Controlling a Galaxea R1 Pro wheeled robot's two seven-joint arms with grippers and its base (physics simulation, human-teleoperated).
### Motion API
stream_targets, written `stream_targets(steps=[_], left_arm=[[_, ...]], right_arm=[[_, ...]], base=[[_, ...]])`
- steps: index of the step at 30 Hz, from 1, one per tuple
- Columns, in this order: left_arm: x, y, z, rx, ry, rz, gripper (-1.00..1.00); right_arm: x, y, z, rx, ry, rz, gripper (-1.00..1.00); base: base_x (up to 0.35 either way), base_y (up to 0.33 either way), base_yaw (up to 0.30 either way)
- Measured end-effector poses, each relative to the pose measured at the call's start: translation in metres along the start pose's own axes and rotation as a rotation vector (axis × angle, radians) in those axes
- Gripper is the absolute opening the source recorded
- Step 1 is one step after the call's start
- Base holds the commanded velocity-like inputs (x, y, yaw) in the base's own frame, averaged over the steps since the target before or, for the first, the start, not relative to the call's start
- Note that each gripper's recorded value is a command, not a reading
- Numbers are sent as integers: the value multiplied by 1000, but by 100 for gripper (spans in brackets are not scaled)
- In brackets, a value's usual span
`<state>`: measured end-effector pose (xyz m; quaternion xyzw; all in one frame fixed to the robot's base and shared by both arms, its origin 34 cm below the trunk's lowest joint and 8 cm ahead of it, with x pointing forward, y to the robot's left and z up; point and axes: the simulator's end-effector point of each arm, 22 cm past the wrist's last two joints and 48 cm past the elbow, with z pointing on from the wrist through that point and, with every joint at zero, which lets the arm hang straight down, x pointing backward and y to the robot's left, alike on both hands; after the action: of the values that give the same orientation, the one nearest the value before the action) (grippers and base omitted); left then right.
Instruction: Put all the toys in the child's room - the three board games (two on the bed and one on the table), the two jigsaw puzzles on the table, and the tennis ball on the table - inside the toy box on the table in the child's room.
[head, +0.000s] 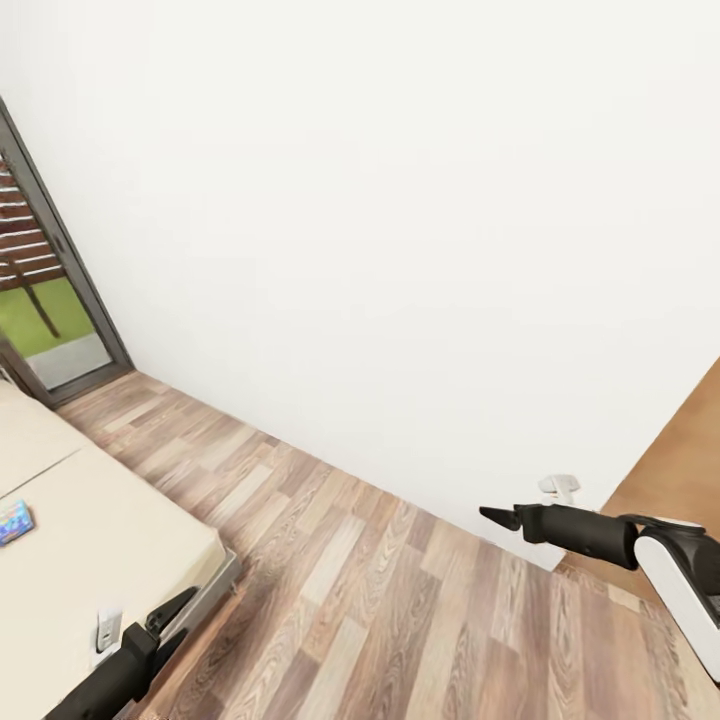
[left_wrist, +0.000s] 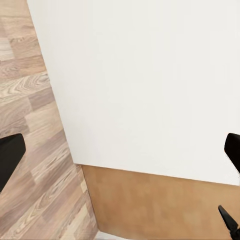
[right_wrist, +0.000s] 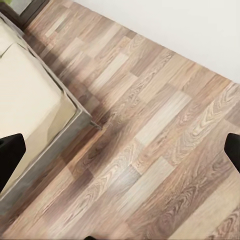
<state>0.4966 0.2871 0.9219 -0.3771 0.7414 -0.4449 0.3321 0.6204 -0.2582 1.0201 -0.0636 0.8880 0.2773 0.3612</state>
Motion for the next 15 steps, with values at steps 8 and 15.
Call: stream_targets(steps=[8, 15], left_arm=[[1, 0, 0, -1, 1, 3, 100], [2, 1, 0, -3, 1, 3, 100]], right_arm=[[2, 1, 1, -3, 5, -3, 100], [2, 2, 1, -3, 6, -3, 100]], base=[[246, -205, 300], [261, -207, 300]])
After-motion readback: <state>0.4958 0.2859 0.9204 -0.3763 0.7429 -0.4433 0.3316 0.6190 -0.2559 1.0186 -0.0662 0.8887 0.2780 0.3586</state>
